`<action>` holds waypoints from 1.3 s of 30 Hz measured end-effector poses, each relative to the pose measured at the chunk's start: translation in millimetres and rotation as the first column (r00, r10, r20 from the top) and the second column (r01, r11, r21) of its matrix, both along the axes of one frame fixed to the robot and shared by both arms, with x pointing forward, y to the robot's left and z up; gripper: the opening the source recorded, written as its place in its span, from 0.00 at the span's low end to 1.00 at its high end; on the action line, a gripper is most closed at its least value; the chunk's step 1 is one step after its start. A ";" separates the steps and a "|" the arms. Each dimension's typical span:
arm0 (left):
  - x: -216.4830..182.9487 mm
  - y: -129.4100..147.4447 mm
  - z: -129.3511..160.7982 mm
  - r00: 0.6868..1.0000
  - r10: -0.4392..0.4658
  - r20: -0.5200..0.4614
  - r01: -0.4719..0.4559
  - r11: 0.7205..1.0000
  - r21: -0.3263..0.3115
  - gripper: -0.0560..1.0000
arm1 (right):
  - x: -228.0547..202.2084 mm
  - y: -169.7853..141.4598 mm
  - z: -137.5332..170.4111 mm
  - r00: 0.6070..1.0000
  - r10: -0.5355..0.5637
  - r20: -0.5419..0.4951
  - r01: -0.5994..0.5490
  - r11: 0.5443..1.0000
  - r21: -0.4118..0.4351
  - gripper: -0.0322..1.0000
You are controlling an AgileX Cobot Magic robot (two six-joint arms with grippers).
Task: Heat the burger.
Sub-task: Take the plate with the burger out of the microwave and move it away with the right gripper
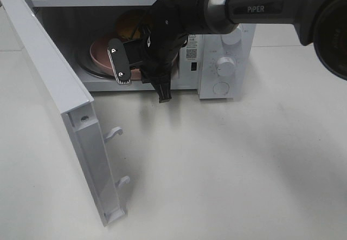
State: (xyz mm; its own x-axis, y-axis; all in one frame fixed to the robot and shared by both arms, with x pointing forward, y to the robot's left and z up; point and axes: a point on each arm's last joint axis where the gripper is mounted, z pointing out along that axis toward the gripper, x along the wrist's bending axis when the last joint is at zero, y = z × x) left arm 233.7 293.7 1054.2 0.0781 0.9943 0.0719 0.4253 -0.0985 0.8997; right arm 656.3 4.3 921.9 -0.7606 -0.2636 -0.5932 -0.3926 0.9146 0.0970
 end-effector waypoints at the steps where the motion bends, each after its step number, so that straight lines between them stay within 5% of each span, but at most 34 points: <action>1: 0.0 0.0 0.0 1.000 0.000 0.000 0.000 1.000 0.000 0.97 | 0.0 0.0 0.0 1.000 0.000 0.000 0.000 1.000 0.000 0.11; 25: 0.0 0.0 0.0 1.000 0.000 0.000 0.000 1.000 0.000 0.97 | -46.1 -30.9 4.3 0.975 0.195 0.102 -0.186 0.978 -0.091 0.11; 39: 0.0 0.0 0.0 1.000 0.000 0.000 0.000 1.000 0.000 0.97 | -63.9 -43.8 21.0 0.956 0.226 0.188 -0.217 0.974 -0.066 0.11</action>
State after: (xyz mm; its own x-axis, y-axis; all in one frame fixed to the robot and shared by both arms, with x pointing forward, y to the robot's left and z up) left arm 233.7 293.7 1054.2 0.0781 0.9943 0.0719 0.4253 -0.0985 0.8997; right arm 592.3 -39.5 942.9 -0.5528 -0.4419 -0.7065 -0.5927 0.8044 -0.0394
